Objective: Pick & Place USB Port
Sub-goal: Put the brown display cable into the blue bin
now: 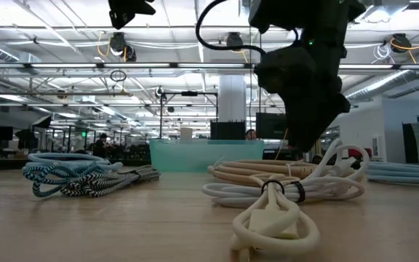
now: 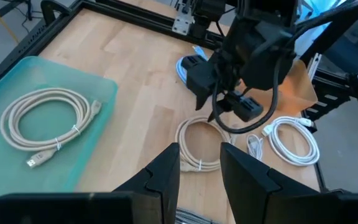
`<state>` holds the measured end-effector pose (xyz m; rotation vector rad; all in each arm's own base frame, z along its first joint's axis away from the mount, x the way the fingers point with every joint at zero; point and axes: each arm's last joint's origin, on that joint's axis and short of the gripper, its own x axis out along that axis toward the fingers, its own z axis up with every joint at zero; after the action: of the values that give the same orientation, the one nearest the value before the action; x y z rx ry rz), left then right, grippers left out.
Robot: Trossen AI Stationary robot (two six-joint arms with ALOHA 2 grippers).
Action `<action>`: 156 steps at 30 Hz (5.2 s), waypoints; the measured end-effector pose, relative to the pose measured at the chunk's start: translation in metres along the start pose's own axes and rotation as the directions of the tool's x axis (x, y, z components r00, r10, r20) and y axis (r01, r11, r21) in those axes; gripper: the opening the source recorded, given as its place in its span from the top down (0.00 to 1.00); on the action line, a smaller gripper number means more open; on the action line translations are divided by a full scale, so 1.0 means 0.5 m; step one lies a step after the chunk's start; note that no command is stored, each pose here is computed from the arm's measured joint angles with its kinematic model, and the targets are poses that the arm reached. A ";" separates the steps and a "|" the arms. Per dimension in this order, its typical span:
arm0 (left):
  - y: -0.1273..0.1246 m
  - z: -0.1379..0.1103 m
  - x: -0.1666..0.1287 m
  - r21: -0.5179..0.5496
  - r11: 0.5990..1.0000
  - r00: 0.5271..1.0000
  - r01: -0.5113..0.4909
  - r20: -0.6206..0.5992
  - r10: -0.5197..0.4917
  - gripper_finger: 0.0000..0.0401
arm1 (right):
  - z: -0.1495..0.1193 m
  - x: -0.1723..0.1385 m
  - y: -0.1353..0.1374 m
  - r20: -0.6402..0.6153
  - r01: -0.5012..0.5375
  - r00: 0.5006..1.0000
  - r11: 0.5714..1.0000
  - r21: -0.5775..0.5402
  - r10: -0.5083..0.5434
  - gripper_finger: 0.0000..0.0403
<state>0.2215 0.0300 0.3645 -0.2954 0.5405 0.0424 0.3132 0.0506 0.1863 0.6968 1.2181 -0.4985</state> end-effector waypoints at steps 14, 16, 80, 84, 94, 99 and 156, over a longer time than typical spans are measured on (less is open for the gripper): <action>0.000 -0.004 0.000 -0.004 1.000 1.000 0.011 -0.024 -0.011 0.71 | 0.004 0.082 0.004 -0.038 0.064 0.997 0.998 -0.012 -0.064 0.61; 0.000 -0.005 0.000 -0.005 1.000 1.000 0.011 -0.025 -0.011 0.71 | 0.004 0.083 0.003 -0.027 0.080 0.996 0.997 -0.002 -0.080 0.65; 0.030 0.002 -0.005 -0.199 0.974 0.994 -0.106 0.004 0.109 0.71 | 0.215 -0.347 -0.123 0.907 -0.604 0.305 0.795 -0.052 0.291 0.98; 0.029 0.002 -0.005 -0.199 0.976 0.996 -0.091 0.001 0.093 0.71 | 0.247 -0.356 -0.178 0.941 -0.583 0.281 0.813 0.009 0.191 0.98; 0.028 0.000 -0.005 -0.195 0.977 0.996 -0.090 -0.007 0.090 0.71 | 0.329 -0.404 -0.263 0.961 -0.411 0.273 0.899 0.154 -0.040 0.98; 0.027 0.000 -0.005 -0.191 0.978 0.996 -0.089 -0.008 0.089 0.71 | 0.397 -0.478 -0.248 0.947 -0.258 0.313 0.952 0.162 -0.076 0.98; 0.321 -0.065 0.113 -0.630 0.661 0.895 0.407 0.418 -0.154 0.71 | 0.309 -0.349 -0.024 0.461 0.507 0.790 0.854 -0.121 -0.404 0.98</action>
<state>0.2347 0.1722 0.2662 -1.1201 0.1031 -0.0105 0.3594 -0.0720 0.3796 0.0567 1.0036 -0.8450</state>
